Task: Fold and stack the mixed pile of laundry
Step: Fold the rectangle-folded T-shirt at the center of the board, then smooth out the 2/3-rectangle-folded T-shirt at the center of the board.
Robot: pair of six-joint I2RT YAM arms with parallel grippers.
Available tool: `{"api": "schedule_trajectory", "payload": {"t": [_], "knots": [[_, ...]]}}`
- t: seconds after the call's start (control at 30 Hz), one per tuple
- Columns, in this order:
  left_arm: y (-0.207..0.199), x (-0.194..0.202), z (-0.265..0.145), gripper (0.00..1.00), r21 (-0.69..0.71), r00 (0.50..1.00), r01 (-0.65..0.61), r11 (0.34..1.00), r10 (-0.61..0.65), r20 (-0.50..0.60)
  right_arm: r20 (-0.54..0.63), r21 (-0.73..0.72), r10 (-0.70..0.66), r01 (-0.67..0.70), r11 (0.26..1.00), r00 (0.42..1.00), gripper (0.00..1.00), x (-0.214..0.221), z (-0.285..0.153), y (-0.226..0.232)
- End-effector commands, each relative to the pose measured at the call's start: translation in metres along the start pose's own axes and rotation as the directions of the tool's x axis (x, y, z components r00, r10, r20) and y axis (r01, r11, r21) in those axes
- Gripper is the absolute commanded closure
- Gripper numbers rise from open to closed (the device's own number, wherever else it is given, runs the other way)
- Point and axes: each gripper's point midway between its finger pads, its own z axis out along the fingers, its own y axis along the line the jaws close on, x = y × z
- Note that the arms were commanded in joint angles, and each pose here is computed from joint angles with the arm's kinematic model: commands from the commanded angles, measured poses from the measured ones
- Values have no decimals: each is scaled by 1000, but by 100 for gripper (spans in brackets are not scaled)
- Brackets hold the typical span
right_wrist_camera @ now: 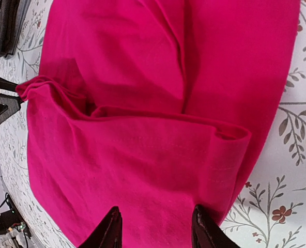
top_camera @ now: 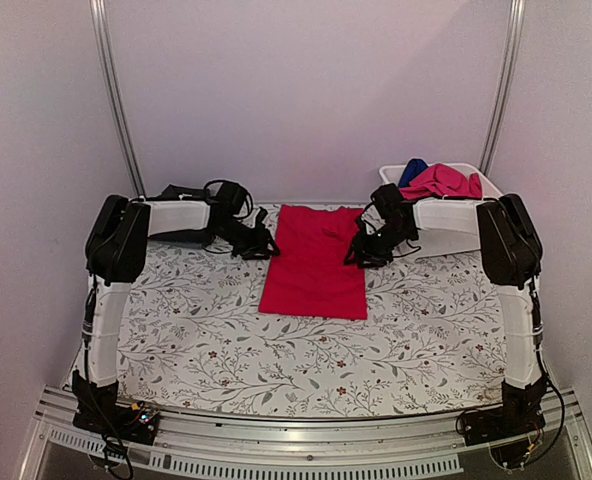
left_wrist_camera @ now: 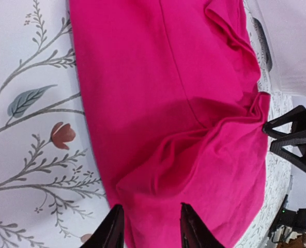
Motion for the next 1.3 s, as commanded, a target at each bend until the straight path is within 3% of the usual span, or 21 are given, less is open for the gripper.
{"api": "schedule_trajectory", "payload": {"t": [0.0, 0.07, 0.23, 0.4, 0.6, 0.8, 0.97, 1.13, 1.27], "knots": [[5, -23, -46, 56, -28, 996, -10, 1000, 12, 85, 56, -7, -28, 29, 1000, 998, 52, -13, -34, 16], [4, -16, -61, 49, -27, 995, -16, 1000, 19, 99, 66, -26, -43, 45, 999, 997, 50, -8, -50, 25], [-30, 31, -77, 48, 87, 995, -85, 993, 80, 58, 27, -116, -80, 82, 990, 996, 48, 34, -67, 50], [-81, 94, -67, 48, 254, 990, -127, 959, 136, -20, -68, -281, -152, 128, 951, 986, 48, 96, -47, 101], [-118, 130, -43, 49, 383, 989, -103, 918, 137, -62, -120, -417, -156, 92, 904, 980, 50, 118, -22, 139], [-84, 147, -12, 51, 373, 991, 20, 928, 32, -132, -223, -397, -93, -3, 918, 970, 53, 138, 20, 111], [-42, 170, -20, 51, 332, 985, 100, 938, -47, -164, -302, -356, 9, -122, 927, 953, 54, 182, 31, 63], [-24, 184, -44, 52, 316, 983, 139, 939, -92, -159, -300, -357, 26, -137, 924, 954, 54, 190, 9, 62], [-22, 175, -73, 52, 294, 993, 102, 950, -78, -94, -231, -345, 16, -98, 934, 973, 54, 181, -29, 69]]}}
